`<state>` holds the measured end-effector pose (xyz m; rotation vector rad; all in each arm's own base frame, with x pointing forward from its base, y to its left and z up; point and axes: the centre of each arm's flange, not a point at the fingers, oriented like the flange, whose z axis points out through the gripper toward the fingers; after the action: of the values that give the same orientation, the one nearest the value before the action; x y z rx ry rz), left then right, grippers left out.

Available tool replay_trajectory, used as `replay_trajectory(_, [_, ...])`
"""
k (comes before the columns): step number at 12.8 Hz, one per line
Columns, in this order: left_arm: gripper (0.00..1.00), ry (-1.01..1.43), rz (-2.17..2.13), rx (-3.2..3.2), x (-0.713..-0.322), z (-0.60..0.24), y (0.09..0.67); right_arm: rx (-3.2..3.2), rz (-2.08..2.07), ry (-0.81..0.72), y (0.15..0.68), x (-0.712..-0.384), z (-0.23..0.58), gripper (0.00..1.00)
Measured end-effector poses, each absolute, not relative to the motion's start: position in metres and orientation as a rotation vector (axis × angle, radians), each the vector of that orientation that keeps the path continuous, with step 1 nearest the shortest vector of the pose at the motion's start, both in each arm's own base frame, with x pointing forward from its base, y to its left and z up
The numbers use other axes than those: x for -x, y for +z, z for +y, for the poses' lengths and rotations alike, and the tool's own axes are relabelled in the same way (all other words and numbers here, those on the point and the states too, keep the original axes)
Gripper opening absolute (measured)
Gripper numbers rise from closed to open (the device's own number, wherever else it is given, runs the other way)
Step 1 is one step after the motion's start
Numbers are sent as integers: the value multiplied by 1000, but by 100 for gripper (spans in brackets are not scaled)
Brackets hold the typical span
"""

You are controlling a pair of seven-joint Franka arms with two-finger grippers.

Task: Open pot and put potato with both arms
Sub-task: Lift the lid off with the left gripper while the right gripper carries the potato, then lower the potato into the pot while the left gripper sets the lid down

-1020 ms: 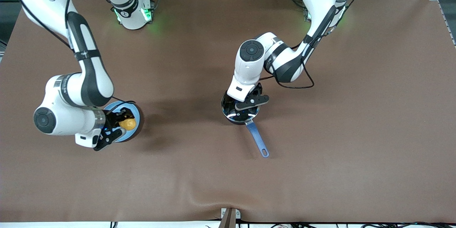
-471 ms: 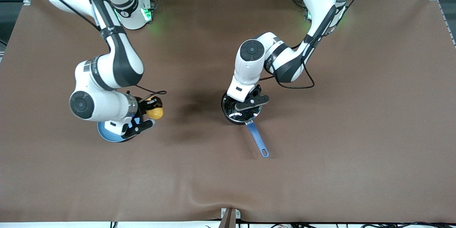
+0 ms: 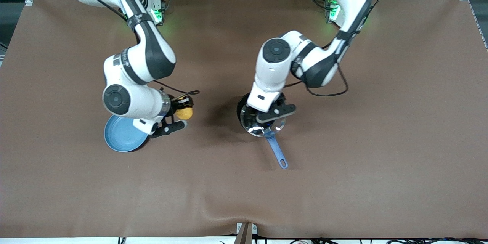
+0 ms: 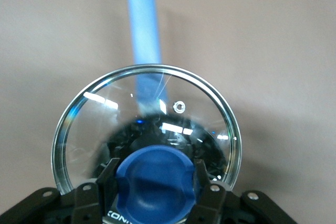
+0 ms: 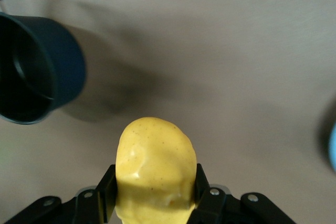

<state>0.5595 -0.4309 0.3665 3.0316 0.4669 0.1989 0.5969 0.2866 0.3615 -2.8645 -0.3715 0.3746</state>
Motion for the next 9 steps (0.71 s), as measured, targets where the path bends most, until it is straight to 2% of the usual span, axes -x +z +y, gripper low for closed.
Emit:
replay_trajectory(4, [60,164,399,-3093,-621,-291,400,2875,-258,268,374,-571,360,60])
replay_trajectory(7, [60,31,404,-3104,-634,-204,373,2884,-266,53,381,-542,431,60])
replay_trajectory(9, [60,-56,451,-3104,-633,-153,342,2886,-327,-53,366,-529,461,60])
